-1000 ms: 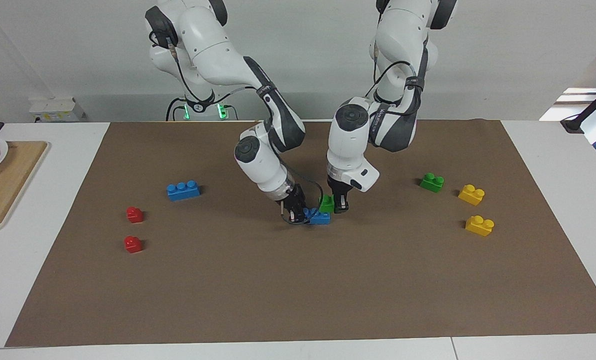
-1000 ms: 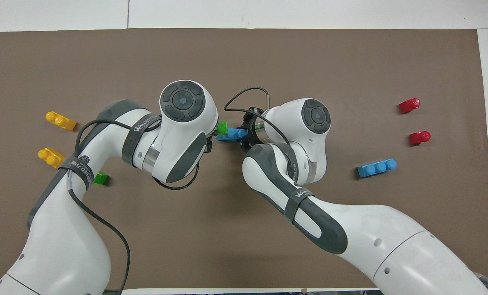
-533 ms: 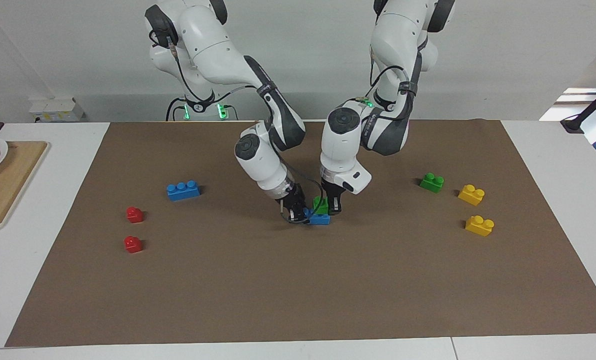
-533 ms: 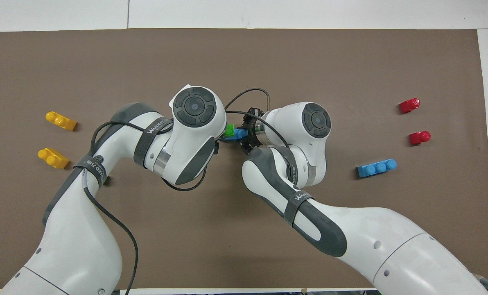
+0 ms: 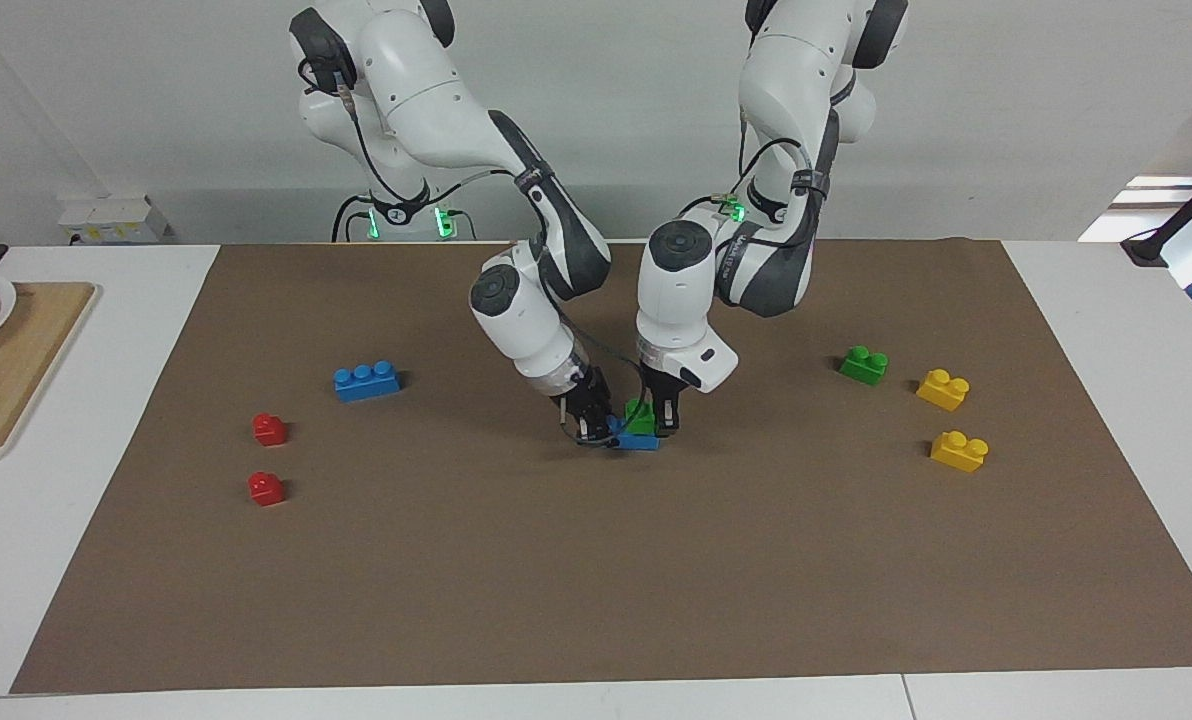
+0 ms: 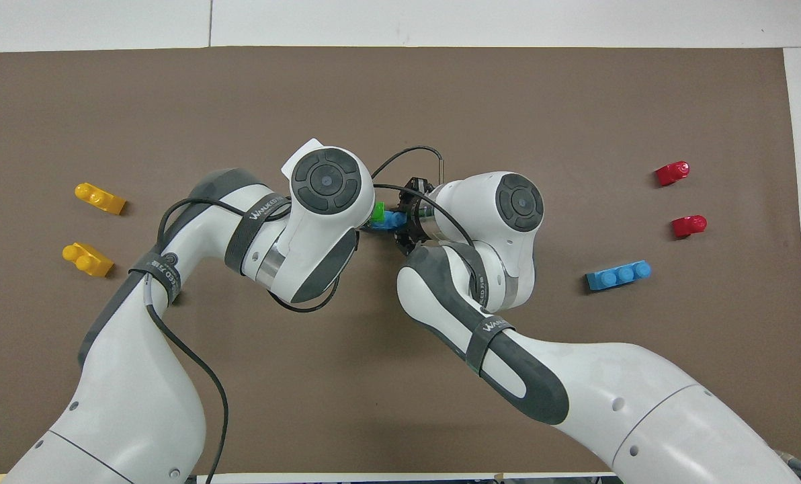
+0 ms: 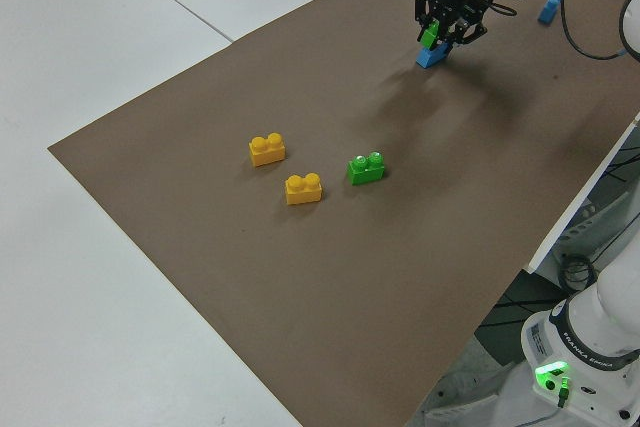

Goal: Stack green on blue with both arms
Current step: 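Press the green brick with the left gripper onto the held blue brick, then lower the stacked bricks onto the table and open both grippers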

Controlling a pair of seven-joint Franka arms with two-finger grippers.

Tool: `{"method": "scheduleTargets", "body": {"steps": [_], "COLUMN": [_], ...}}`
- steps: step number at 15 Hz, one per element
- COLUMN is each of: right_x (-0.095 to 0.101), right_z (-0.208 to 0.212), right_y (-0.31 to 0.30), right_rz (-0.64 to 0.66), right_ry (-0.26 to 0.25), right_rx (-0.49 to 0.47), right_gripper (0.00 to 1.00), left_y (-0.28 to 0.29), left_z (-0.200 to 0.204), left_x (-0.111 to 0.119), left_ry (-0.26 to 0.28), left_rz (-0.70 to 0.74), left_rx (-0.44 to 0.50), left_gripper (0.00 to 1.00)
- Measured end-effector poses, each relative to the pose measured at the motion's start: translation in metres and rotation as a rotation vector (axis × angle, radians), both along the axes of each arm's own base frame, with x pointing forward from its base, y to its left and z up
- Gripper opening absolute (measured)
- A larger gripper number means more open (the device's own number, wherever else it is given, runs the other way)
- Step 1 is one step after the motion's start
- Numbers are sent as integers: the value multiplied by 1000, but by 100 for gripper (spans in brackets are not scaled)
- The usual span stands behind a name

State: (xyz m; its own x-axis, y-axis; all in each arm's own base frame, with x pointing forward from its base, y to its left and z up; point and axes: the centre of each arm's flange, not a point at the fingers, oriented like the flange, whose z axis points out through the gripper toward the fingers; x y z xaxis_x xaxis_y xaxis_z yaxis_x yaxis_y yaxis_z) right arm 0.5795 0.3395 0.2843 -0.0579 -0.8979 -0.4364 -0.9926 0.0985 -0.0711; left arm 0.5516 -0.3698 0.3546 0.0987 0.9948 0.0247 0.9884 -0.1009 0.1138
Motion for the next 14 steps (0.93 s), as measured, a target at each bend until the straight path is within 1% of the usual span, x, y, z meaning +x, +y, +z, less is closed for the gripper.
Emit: {"method": "scheduleTargets", "body": {"steps": [2,4,5,6,9,12,13,14], "right_x": [0,0,-2,-2,-5,-5,-5,-5], "right_z": [0,0,0,0,0,0,0,0], "right_y": [0,0,0,0,0,0,0,0], "right_rz": [-1,-1,2,3,-1,-1,-2,-3], "right_ry": [0,-1,-4,-9,-22,-24,-24,-24], "right_rx": [0,0,-1,-1,-2,-2,-2,-2], "right_gripper": [34,34,34,34,34,34,34,34], "left_y": [0,-5,-8,-8,-7,-7,-6,-4], "left_z": [0,-7,-14,-20,-21,-21,-22,-25], "left_x": [-2,-10,-13,-13,-13,-13,-13,-14], "left_ry": [-7,-5,-18,-23,-25,-26,-24,-20], "left_rz": [-7,-22,-29,-27,-15,-14,-13,-12], "left_rx": [1,4,5,6,3,2,5,8], "left_gripper": [35,35,35,35,35,35,39,48]}}
